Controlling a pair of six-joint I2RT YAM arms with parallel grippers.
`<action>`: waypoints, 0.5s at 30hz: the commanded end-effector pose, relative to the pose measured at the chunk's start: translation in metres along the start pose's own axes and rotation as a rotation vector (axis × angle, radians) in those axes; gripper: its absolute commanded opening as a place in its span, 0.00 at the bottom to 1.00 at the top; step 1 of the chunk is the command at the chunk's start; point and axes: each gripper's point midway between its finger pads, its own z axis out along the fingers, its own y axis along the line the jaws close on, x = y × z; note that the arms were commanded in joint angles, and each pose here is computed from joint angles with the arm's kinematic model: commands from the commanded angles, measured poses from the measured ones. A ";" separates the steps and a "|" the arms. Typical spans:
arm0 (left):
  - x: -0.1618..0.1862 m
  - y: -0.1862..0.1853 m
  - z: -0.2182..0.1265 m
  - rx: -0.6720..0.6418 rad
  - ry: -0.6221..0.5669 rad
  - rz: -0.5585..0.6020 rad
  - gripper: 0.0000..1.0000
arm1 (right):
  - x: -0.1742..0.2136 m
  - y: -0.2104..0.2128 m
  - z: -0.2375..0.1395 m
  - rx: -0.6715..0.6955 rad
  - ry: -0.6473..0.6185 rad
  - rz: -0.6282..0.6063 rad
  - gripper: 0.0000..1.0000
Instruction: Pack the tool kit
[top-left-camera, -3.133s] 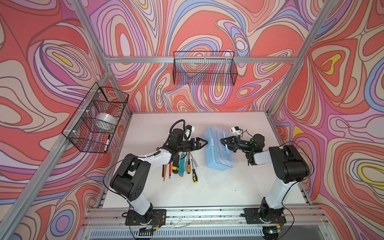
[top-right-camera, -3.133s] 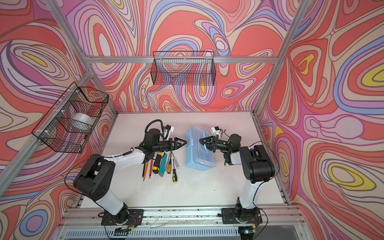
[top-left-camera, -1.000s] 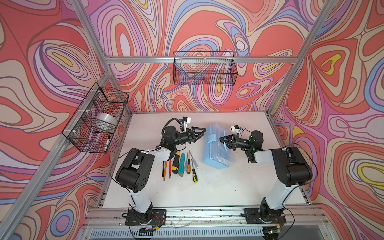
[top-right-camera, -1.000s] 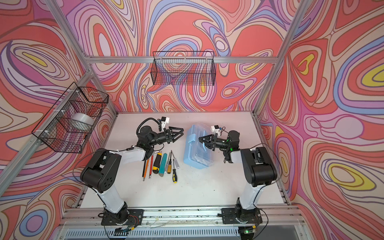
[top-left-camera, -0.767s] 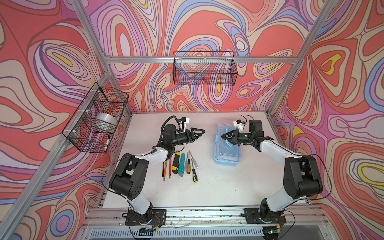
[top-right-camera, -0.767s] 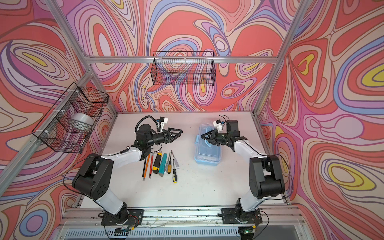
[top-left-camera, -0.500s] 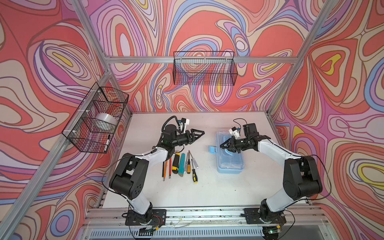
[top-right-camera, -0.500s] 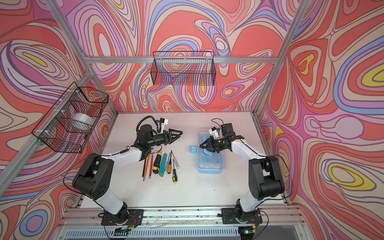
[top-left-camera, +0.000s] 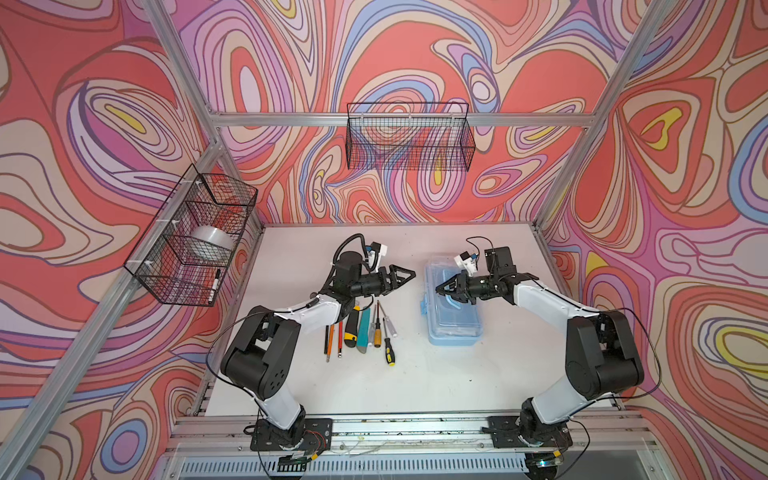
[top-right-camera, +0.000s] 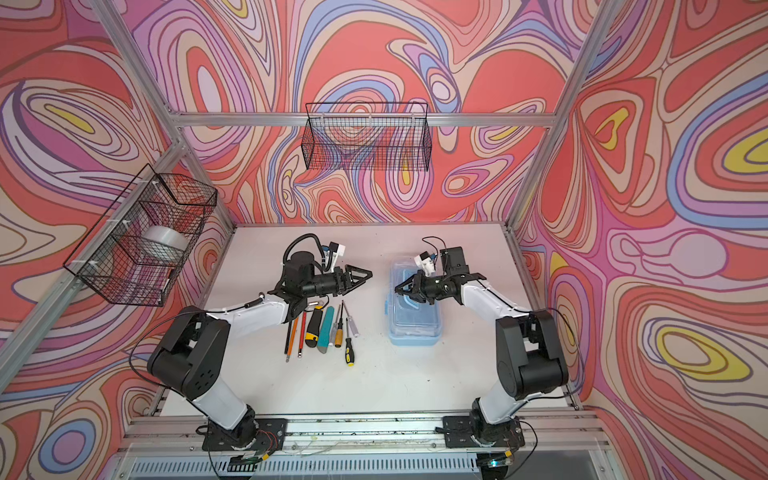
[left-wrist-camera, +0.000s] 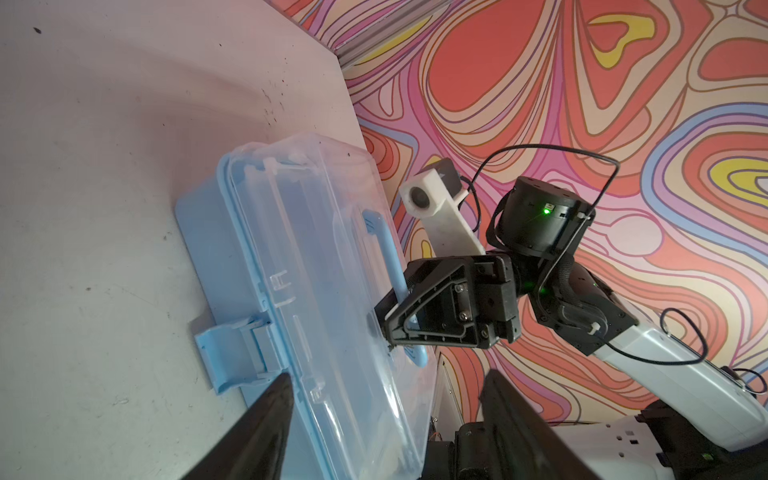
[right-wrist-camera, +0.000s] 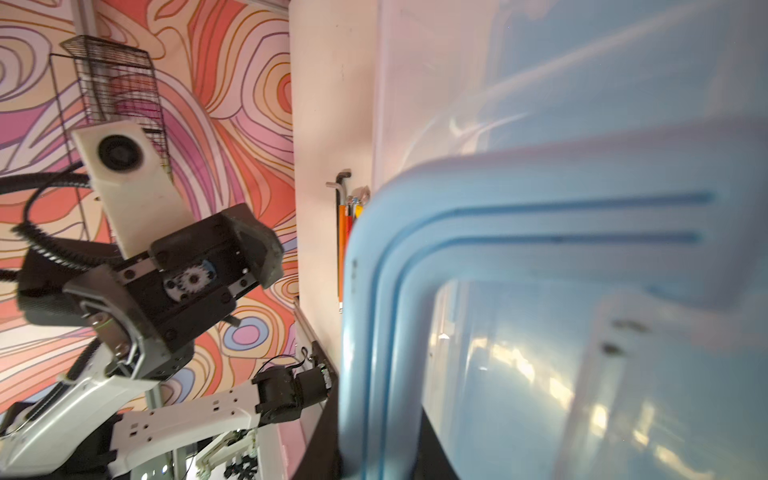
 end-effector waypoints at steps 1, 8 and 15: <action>-0.008 0.001 0.006 0.001 -0.012 0.014 0.75 | -0.003 0.053 -0.010 -0.205 0.000 -0.089 0.00; -0.015 0.002 0.015 0.020 -0.025 0.003 1.00 | 0.001 0.062 -0.010 -0.295 0.040 -0.093 0.00; -0.015 -0.008 0.034 0.067 -0.004 0.002 1.00 | 0.008 0.055 -0.008 -0.288 0.060 -0.087 0.00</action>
